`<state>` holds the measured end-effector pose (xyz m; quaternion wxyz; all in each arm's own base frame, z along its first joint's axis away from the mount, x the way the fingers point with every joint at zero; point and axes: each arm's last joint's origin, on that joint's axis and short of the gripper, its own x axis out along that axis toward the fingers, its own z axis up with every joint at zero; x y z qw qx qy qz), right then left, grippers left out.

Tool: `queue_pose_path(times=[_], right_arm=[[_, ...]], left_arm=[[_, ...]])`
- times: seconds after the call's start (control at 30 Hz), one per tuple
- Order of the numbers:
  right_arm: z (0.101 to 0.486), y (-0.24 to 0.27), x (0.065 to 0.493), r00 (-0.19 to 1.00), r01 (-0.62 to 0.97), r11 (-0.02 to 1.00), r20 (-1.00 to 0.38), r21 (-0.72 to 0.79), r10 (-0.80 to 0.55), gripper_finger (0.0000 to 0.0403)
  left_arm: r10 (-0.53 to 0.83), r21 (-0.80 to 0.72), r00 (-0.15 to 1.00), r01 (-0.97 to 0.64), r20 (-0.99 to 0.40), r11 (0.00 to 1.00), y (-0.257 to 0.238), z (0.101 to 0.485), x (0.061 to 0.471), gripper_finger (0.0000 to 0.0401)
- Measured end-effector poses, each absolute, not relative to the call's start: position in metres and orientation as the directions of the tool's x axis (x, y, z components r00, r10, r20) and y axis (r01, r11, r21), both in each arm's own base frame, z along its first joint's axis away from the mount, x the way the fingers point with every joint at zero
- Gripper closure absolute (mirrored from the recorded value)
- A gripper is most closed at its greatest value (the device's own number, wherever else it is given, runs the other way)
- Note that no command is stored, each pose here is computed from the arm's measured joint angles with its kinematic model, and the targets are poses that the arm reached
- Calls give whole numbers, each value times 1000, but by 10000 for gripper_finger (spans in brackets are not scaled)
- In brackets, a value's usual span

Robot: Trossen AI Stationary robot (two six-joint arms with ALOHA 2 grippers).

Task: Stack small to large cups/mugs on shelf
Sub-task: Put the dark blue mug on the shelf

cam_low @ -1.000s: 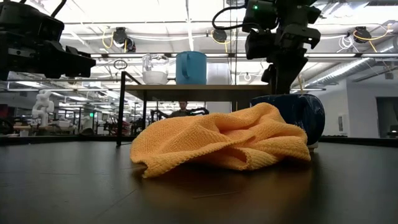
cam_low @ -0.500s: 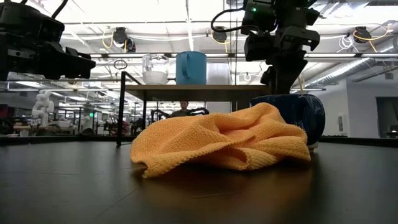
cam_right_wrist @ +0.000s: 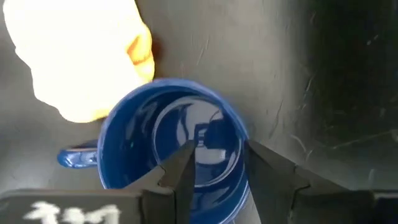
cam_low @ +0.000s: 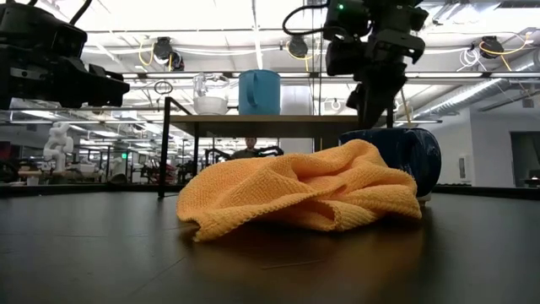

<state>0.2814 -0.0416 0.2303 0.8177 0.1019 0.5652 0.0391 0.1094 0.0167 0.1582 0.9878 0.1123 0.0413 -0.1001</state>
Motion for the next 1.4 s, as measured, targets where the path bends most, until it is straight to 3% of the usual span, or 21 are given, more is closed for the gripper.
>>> queue_pose_path(times=[0.43,1.4], right_arm=[[231,-48,280,332,93,983,-936,157,118,275],[221,-46,275,308,96,974,-936,206,168,275]], left_arm=[[-232,204,967,250,-107,946,15,158,109,370],[-232,206,967,250,-107,946,15,158,109,370]])
